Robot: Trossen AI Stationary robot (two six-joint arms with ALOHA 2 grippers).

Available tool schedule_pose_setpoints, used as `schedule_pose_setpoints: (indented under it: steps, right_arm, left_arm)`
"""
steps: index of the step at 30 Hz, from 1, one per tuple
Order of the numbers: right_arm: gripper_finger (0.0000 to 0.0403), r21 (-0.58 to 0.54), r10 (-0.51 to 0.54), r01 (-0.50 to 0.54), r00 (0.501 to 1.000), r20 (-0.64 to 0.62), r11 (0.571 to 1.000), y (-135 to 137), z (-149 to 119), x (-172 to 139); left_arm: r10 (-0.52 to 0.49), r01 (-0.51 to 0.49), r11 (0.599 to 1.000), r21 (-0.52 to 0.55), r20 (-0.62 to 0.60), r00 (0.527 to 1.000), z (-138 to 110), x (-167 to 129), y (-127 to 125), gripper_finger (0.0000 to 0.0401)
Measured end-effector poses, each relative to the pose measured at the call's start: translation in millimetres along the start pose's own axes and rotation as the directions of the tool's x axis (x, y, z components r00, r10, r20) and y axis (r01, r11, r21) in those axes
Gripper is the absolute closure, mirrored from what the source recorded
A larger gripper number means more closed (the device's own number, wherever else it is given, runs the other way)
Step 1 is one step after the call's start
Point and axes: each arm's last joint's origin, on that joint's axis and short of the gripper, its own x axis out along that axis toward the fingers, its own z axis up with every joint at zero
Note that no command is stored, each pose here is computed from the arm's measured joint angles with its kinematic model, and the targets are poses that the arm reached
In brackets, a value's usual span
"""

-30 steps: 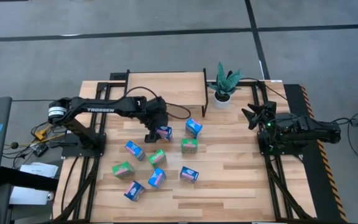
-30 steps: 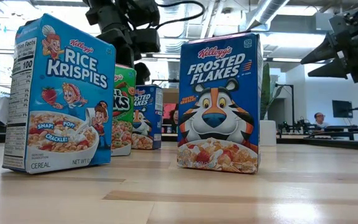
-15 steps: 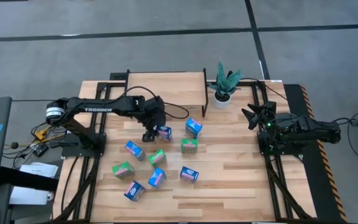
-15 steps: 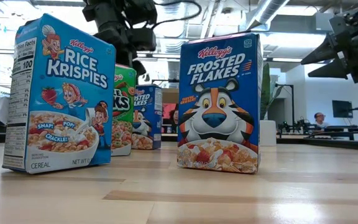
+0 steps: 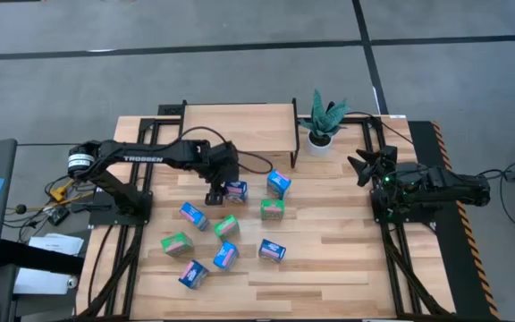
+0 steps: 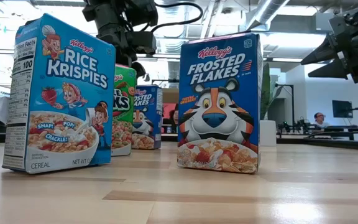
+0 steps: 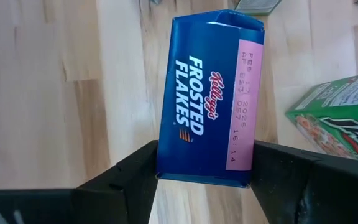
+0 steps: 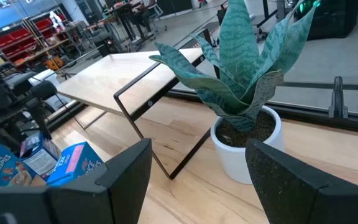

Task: Stack cereal on shelf
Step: Put the top blue cereal box on the shelf

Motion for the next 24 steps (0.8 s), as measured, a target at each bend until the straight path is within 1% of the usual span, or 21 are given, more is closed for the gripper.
schedule_pose_setpoints:
  steps: [11, 19, 24]
  right_arm:
    - [0.0117, 0.000, -0.001, 0.001, 1.000, 0.000, 1.000, 0.0, 0.0, 0.0]
    - [0.0117, 0.000, 0.000, 0.000, 1.000, 0.000, 1.000, 0.0, 0.0, 0.0]
    - [0.0117, 0.000, 0.000, 0.000, 1.000, 0.000, 1.000, 0.0, 0.0, 0.0]
  left_arm:
    - [0.005, -0.006, 1.000, 0.023, 0.027, 1.000, 5.9, -1.3, -6.9, 0.0198]
    - [0.019, -0.019, 1.000, -0.006, 0.020, 1.000, 5.4, -1.3, -6.3, 0.0254]
    - [0.023, -0.022, 0.998, -0.059, 0.020, 1.000, 7.5, -4.8, -5.8, 0.0266]
